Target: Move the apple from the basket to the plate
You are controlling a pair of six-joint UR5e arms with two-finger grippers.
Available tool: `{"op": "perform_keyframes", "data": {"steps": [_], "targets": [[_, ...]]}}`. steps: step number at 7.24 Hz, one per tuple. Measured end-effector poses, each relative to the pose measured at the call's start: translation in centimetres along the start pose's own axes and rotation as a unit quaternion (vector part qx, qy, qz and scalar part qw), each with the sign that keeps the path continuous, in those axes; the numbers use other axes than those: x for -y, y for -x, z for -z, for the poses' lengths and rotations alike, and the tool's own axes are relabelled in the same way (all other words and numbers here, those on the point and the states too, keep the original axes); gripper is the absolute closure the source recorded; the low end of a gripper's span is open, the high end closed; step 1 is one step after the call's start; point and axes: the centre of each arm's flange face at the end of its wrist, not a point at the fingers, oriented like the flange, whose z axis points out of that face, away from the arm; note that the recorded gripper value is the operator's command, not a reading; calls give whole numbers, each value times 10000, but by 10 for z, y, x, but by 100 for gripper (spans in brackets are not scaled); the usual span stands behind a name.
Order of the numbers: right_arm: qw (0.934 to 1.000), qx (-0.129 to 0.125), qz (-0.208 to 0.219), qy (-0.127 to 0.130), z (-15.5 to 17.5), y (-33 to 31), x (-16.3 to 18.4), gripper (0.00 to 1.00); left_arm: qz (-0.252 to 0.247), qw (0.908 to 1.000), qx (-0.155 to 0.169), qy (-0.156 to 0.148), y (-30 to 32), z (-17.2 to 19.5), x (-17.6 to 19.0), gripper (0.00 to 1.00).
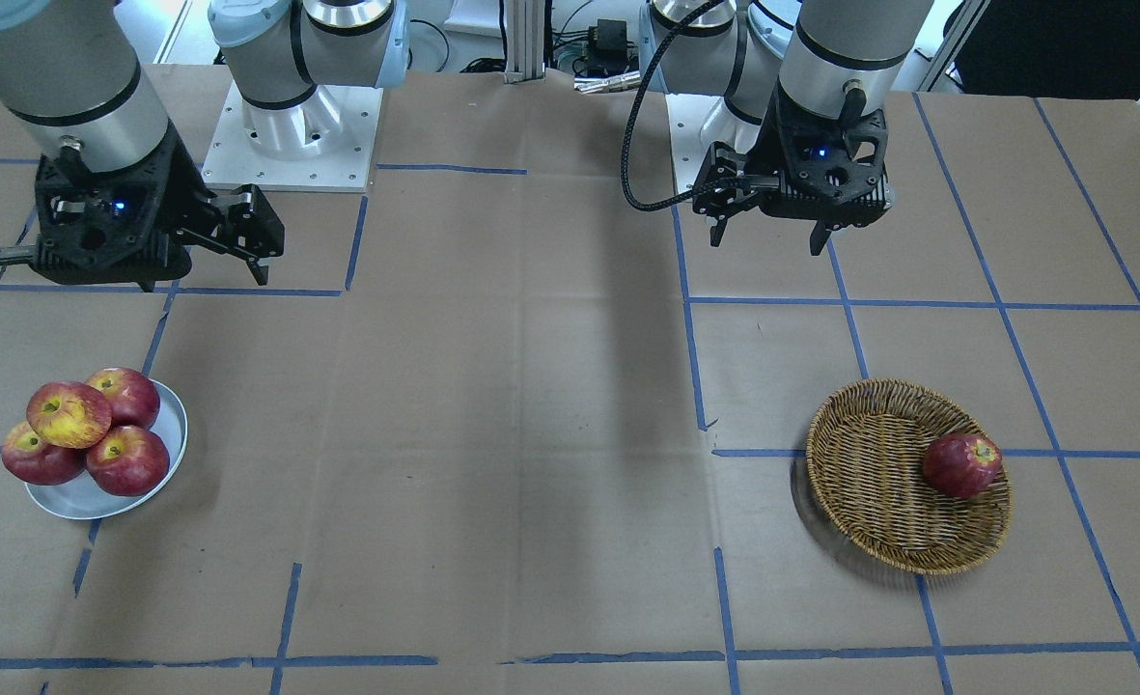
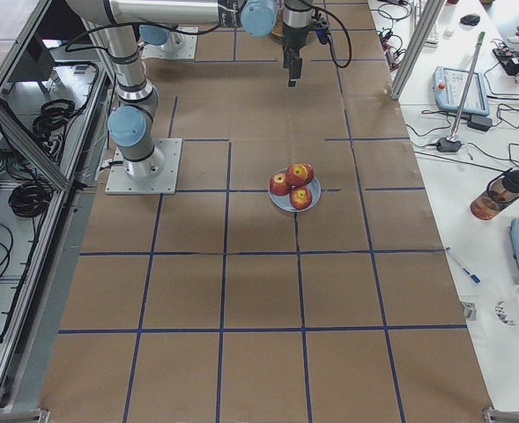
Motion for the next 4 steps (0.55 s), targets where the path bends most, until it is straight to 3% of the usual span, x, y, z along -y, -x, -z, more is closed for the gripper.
{"op": "perform_keyframes", "data": {"steps": [4], "targets": [[9999,107,5,87,-2,3,-2,0,0,10000,0,0,0,0,0,1]]}}
